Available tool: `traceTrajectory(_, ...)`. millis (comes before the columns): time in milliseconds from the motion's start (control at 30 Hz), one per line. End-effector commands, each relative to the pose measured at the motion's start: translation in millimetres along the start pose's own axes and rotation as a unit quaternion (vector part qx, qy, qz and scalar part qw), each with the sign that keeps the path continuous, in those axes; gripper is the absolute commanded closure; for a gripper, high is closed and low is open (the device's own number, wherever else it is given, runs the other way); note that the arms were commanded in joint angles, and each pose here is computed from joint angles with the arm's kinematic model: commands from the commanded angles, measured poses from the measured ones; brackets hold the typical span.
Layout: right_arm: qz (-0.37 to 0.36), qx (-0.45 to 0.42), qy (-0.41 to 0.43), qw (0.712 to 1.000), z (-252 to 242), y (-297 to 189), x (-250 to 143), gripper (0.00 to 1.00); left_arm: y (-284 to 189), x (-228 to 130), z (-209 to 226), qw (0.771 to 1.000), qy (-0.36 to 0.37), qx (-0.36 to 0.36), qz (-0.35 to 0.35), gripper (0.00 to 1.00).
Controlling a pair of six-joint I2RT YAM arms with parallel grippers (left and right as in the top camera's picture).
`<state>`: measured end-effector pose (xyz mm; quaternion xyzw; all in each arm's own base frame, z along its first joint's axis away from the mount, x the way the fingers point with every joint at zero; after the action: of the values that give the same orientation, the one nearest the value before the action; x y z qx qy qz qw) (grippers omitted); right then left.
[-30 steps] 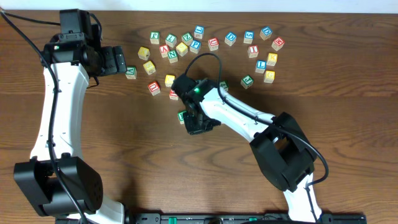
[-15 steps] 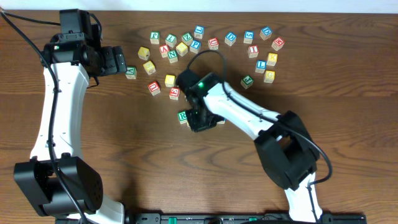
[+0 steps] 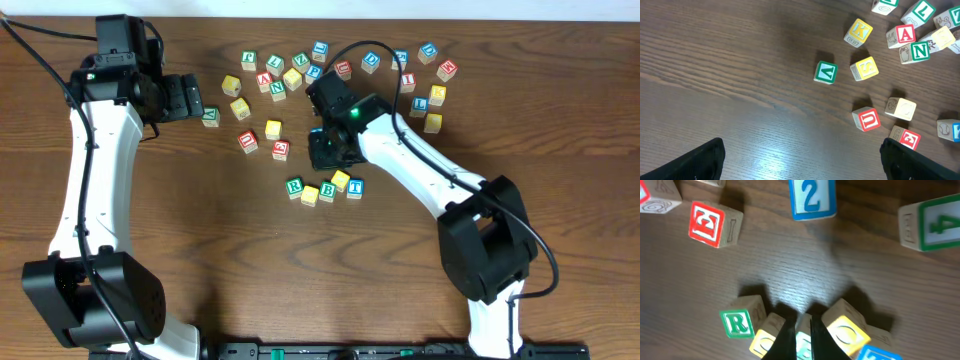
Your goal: Spell out ROBOT
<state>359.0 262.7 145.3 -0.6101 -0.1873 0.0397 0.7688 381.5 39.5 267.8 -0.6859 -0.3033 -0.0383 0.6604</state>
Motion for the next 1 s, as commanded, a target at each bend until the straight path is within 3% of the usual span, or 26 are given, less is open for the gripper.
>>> traceTrajectory(0,0.027,-0.007,0.033,0.999,-1.9,24.9,-4.8,0.97,-4.4,3.9,0.6,1.0,0.006,0.004,-0.009,0.02)
traceTrajectory(967,0.093,-0.061,0.051,0.993,-17.5,28.6,-25.8,0.99,-4.4,3.8,0.5,1.0,0.006,0.004,-0.009,0.03)
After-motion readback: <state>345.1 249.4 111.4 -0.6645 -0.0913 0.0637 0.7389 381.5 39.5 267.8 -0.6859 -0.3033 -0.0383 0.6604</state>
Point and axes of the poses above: each gripper's point midway between its finger pads, its own y axis out along the fingers, its own z axis along the line the jaws close on, x = y × z, the point moved 9 cm from there along -y, back along the fingers, and after that the axes turned 10 degrees about -y, right-handed, at the moved point
